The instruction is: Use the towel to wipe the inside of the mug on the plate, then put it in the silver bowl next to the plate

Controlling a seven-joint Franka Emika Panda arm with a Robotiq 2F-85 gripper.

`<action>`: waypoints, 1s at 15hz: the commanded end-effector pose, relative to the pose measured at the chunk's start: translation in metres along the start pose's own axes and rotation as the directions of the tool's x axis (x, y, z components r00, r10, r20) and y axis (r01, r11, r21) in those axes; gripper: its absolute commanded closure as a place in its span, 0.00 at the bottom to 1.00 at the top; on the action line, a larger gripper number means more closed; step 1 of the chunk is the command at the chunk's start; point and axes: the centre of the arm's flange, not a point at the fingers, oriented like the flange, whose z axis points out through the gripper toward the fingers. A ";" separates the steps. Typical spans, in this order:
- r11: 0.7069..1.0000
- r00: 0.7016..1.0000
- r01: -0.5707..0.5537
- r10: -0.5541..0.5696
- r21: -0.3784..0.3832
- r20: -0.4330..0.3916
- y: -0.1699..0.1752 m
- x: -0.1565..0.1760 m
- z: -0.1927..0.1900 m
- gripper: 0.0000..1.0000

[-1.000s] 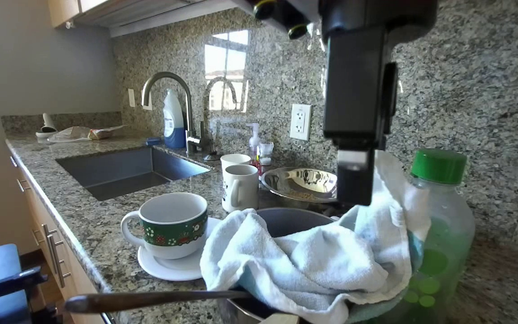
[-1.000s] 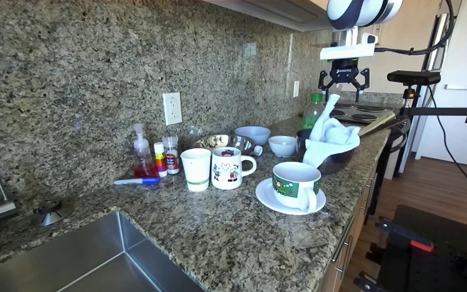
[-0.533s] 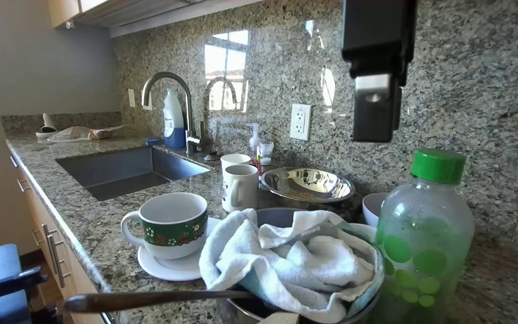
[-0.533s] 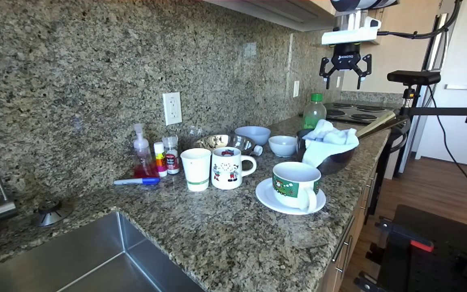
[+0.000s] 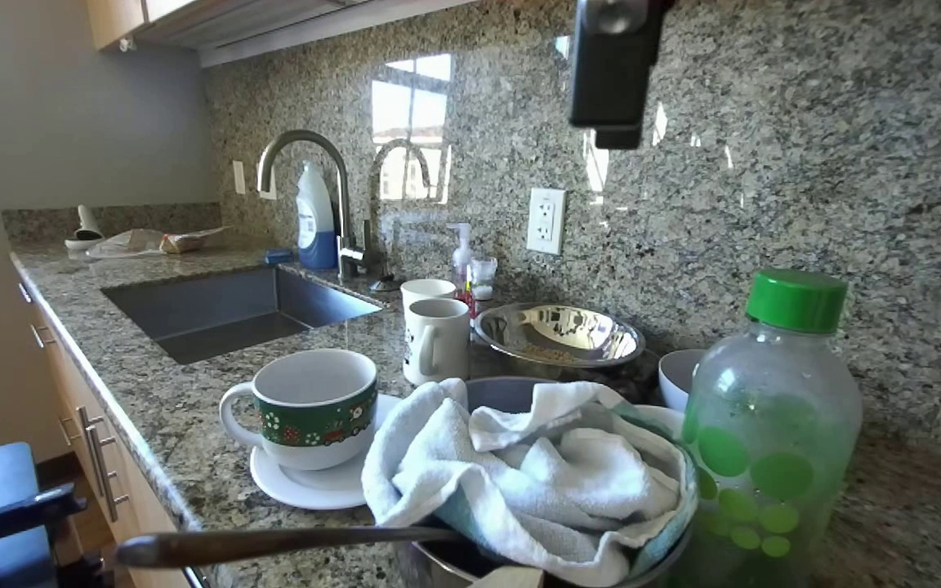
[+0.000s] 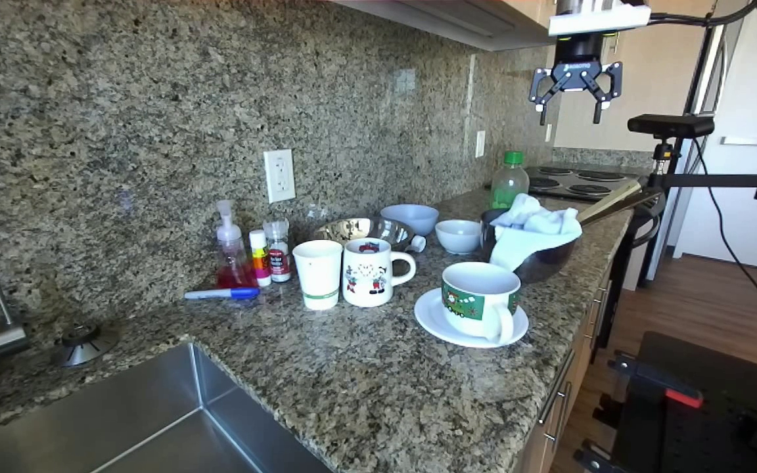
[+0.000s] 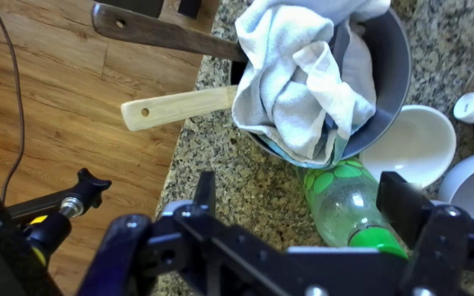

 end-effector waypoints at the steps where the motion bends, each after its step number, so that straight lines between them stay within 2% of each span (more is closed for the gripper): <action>1: 0.984 0.979 0.175 -0.177 0.027 0.100 0.029 -0.023 -0.025 0.00; 3: 0.970 0.959 0.244 -0.244 0.013 0.147 0.044 -0.031 -0.033 0.00; 4: 0.971 0.961 0.238 -0.236 0.006 0.145 0.051 -0.029 -0.035 0.00; 5: 0.977 0.969 0.211 -0.210 0.006 0.126 0.034 -0.025 -0.025 0.00; 11: 0.973 0.963 0.229 -0.229 0.021 0.139 0.047 -0.021 -0.029 0.00; 13: 0.945 0.930 0.315 -0.325 0.083 0.173 0.041 -0.015 -0.023 0.00; 15: 0.901 0.884 0.404 -0.429 0.158 0.188 0.031 -0.012 -0.017 0.00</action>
